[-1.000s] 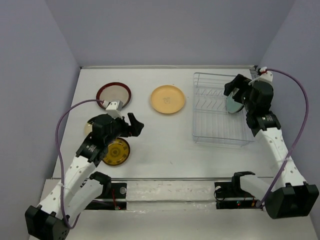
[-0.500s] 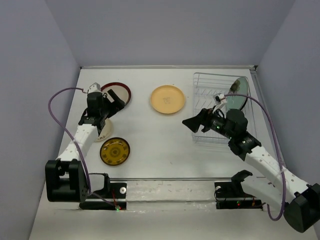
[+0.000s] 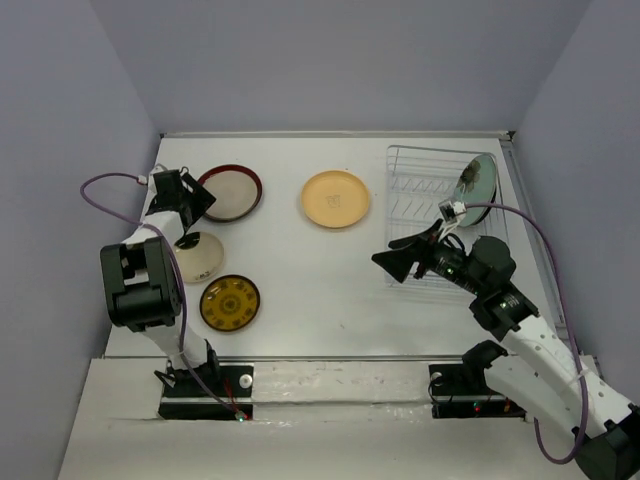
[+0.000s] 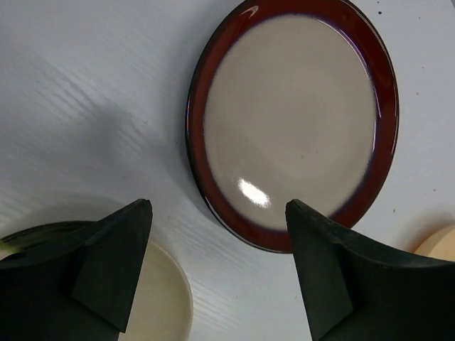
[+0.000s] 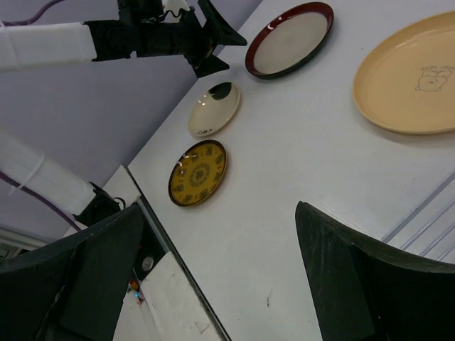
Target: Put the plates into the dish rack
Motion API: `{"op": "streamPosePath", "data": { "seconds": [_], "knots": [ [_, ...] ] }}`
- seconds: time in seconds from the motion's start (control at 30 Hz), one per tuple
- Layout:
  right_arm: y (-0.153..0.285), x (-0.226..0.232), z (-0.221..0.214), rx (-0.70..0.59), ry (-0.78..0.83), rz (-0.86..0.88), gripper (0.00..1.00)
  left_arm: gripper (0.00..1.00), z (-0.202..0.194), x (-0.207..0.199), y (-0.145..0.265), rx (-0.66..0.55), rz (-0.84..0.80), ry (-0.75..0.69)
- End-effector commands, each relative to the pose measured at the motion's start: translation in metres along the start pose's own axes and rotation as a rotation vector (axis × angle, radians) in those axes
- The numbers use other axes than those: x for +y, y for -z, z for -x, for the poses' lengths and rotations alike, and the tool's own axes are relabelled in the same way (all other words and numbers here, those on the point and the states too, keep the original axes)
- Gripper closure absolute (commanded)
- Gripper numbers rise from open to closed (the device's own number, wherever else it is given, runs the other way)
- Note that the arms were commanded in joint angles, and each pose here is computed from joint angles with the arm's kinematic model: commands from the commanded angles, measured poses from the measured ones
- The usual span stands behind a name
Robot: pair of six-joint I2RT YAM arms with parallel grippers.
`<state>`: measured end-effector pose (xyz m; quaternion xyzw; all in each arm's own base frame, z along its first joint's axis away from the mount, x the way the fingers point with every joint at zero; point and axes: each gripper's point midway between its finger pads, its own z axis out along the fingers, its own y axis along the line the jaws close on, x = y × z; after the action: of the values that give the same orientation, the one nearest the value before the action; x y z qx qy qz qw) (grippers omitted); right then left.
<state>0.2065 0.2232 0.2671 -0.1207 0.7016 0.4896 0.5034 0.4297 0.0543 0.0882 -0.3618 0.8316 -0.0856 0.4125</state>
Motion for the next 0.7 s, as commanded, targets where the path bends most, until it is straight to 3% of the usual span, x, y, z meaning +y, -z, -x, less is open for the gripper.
{"op": "streamPosePath", "data": {
  "seconds": [0.0,0.4,0.5,0.57,0.6,0.67],
  "knots": [
    [0.004,0.013,-0.005,0.032,0.022,0.062,0.07,0.16,0.023,-0.019,-0.021,-0.033,-0.048,-0.006],
    [-0.004,0.007,-0.007,0.057,0.042,0.051,0.07,0.29,0.009,-0.01,-0.071,0.028,-0.019,0.016],
    [-0.008,0.004,-0.01,0.07,0.027,0.048,0.08,0.44,0.007,-0.012,-0.077,0.038,-0.034,0.024],
    [-0.011,0.002,-0.01,0.073,0.021,0.042,0.08,0.62,0.006,-0.013,-0.078,0.039,-0.049,0.029],
    [-0.012,0.002,-0.009,0.073,0.02,0.041,0.08,0.79,0.005,-0.011,-0.079,0.044,-0.048,0.036],
    [-0.014,0.002,-0.005,0.07,0.018,0.037,0.08,0.94,0.006,-0.012,-0.078,0.041,-0.063,0.046]
  ]
}}
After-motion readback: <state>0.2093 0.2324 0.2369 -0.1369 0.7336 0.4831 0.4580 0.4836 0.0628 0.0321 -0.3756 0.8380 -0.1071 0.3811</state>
